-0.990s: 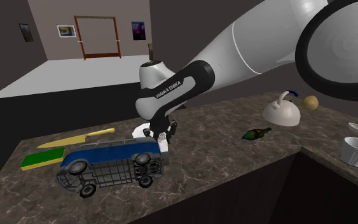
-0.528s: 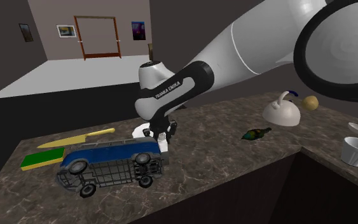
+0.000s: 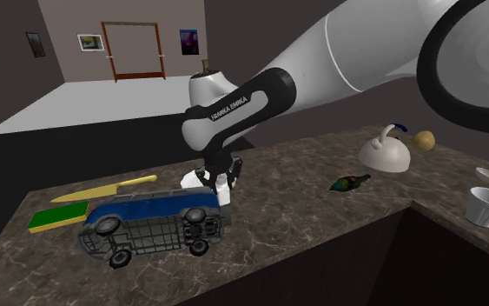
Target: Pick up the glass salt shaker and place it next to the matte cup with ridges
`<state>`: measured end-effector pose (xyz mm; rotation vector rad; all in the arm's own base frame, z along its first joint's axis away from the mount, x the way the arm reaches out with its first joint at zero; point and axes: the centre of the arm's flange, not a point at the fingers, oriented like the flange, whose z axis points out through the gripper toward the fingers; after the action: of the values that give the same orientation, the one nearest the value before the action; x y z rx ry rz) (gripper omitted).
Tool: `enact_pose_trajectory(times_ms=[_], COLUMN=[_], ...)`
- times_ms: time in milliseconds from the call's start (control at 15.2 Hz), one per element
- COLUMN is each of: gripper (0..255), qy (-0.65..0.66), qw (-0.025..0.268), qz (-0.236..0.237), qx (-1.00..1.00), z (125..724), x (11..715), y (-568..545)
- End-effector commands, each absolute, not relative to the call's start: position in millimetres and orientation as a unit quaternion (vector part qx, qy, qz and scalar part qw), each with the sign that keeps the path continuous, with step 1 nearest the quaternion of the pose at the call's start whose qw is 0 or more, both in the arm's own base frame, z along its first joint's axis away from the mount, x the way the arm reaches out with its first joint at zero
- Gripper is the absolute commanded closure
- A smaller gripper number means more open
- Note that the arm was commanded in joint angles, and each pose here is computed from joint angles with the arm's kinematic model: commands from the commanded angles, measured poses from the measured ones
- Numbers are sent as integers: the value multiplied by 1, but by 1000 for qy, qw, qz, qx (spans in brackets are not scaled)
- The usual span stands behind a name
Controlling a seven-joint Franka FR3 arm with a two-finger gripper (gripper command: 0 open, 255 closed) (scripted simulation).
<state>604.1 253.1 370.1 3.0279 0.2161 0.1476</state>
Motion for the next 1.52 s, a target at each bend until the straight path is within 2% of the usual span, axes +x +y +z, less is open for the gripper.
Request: enact_pose_trajectory(times_ms=[0, 1452], gripper=[255, 255], qy=[71, 71], qw=[51, 51], qz=[48, 48], qx=[995, 995], z=[380, 496], x=[604, 604], y=[253, 253])
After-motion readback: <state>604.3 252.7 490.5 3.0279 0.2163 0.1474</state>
